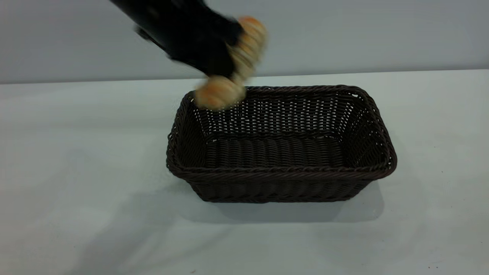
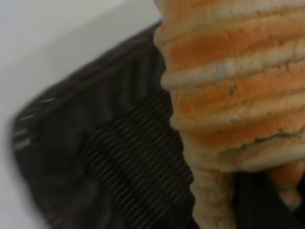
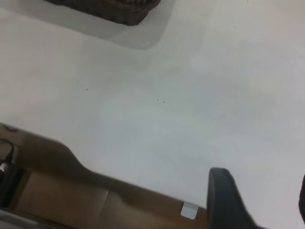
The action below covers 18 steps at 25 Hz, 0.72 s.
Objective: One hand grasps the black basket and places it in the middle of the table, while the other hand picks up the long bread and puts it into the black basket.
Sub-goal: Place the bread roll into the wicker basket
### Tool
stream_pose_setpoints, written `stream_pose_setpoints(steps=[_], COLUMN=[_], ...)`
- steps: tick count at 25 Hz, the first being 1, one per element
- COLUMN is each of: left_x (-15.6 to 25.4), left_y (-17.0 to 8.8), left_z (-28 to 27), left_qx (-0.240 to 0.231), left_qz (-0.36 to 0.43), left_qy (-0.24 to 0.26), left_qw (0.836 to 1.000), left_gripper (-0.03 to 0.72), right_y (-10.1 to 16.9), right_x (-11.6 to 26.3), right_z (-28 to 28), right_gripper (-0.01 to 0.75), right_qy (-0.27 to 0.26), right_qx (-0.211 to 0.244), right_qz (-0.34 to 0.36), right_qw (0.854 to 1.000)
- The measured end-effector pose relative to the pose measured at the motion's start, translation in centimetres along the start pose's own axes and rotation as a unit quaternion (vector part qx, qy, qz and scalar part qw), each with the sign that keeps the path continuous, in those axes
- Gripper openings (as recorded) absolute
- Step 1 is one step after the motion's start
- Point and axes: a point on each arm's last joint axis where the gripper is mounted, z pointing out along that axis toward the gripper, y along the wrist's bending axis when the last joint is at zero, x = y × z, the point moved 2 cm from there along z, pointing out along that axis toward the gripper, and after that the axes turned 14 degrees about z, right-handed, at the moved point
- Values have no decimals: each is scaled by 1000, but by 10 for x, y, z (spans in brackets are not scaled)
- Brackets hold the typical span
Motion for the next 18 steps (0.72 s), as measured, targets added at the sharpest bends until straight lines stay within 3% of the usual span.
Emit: stream_pose_setpoints(steps=[5,13,18], left_x=[23,26,5], left_y=[-15,-13,-19], left_z=[50,53,0], left_qx=[10,6,14], left_qz=[10,7,74], left_qy=[41,45,45], left_qw=[999,999,996], left_gripper=[200,597,631], right_y=[-1,-3,-3], right_x=[2,17,17], right_z=[-5,-25,-25], right_gripper=[388,388,388], right_qy=[-20,-114,-116], right_qx=[-1,-9,-9], right_qz=[0,-4,-4], right_qw=[1000,993,993])
